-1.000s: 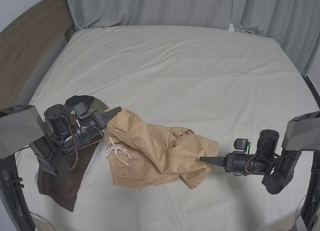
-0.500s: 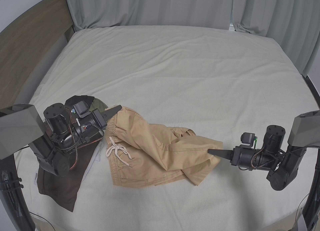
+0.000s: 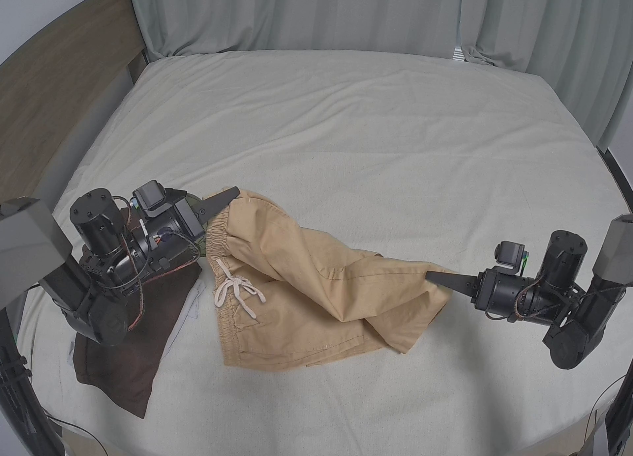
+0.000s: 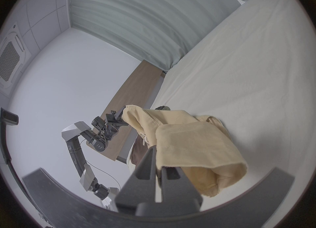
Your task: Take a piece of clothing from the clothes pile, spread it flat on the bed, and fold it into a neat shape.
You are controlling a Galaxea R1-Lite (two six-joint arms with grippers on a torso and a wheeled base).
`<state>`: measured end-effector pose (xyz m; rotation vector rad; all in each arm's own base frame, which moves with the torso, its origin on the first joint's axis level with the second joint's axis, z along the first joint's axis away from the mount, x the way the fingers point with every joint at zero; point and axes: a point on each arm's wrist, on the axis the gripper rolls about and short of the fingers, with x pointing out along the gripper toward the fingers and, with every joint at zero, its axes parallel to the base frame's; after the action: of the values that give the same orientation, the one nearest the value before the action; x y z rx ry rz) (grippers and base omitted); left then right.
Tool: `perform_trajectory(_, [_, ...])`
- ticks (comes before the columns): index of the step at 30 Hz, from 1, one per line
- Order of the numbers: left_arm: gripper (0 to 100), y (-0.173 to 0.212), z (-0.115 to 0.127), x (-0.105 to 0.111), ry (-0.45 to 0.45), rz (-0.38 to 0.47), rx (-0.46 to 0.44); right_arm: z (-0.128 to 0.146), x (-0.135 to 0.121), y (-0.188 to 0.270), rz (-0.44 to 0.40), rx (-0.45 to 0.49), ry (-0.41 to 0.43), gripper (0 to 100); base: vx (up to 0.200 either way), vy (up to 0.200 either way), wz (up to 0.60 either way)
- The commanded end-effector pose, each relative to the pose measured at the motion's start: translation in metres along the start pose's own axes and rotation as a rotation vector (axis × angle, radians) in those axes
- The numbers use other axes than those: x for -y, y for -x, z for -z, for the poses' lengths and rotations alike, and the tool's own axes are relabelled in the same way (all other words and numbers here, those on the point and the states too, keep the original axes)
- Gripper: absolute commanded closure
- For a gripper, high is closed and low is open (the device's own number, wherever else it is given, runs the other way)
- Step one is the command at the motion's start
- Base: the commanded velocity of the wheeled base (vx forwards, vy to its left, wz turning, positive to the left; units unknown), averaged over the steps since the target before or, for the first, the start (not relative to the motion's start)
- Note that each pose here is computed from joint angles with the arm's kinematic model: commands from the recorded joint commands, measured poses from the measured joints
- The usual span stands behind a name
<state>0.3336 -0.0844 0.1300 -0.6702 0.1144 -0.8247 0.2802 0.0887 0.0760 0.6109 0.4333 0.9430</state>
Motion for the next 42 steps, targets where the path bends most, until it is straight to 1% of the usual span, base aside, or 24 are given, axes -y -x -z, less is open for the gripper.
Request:
perform_trajectory(1, [100,0.001,-0.007,0.014,-0.024,0.033,0.017,-0.012,-0.013,0.007,-0.021,0.04,0.038,100,0.0,0.0,0.0])
perform_trajectory(6, [100,0.004,-0.013,0.022,-0.037,0.047,0.031,-0.018,-0.021,0.01,-0.034,0.06,0.059,100,0.0,0.0,0.0])
perform_trajectory(9, [100,0.005,-0.018,0.028,-0.062,0.059,0.044,-0.021,-0.026,0.013,-0.044,0.072,0.07,100,0.0,0.0,0.0])
perform_trajectory(14, [100,0.007,-0.019,0.031,-0.101,0.064,0.049,-0.026,-0.032,0.015,-0.055,0.09,0.08,100,0.0,0.0,0.0])
perform_trajectory(19, [100,0.009,-0.019,0.028,-0.147,0.065,0.034,-0.031,-0.036,0.019,-0.058,0.11,0.097,100,0.0,0.0,0.0])
perform_trajectory(27, [100,0.01,-0.019,0.025,-0.266,0.058,0.038,-0.044,-0.042,0.028,-0.058,0.161,0.138,100,0.0,0.0,0.0])
perform_trajectory(28, [100,0.01,-0.019,0.025,-0.266,0.058,0.038,-0.044,-0.042,0.028,-0.058,0.161,0.138,100,0.0,0.0,0.0])
perform_trajectory(32, [100,0.011,-0.022,0.024,-0.312,0.067,0.036,-0.049,-0.041,0.031,-0.051,0.181,0.151,100,0.0,0.0,0.0])
perform_trajectory(35, [100,0.012,-0.024,0.022,-0.335,0.059,0.042,-0.052,-0.04,0.032,-0.048,0.192,0.158,100,0.0,0.0,0.0])
perform_trajectory(37, [100,0.015,-0.028,0.016,-0.364,0.043,0.047,-0.055,-0.039,0.034,-0.041,0.203,0.163,100,0.0,0.0,0.0])
perform_trajectory(41, [100,0.014,-0.028,0.012,-0.378,0.045,0.042,-0.058,-0.038,0.034,-0.037,0.214,0.17,100,0.0,0.0,0.0])
perform_trajectory(42, [100,0.016,-0.03,0.01,-0.381,0.034,0.047,-0.061,-0.037,0.037,-0.029,0.226,0.177,100,0.0,0.0,0.0])
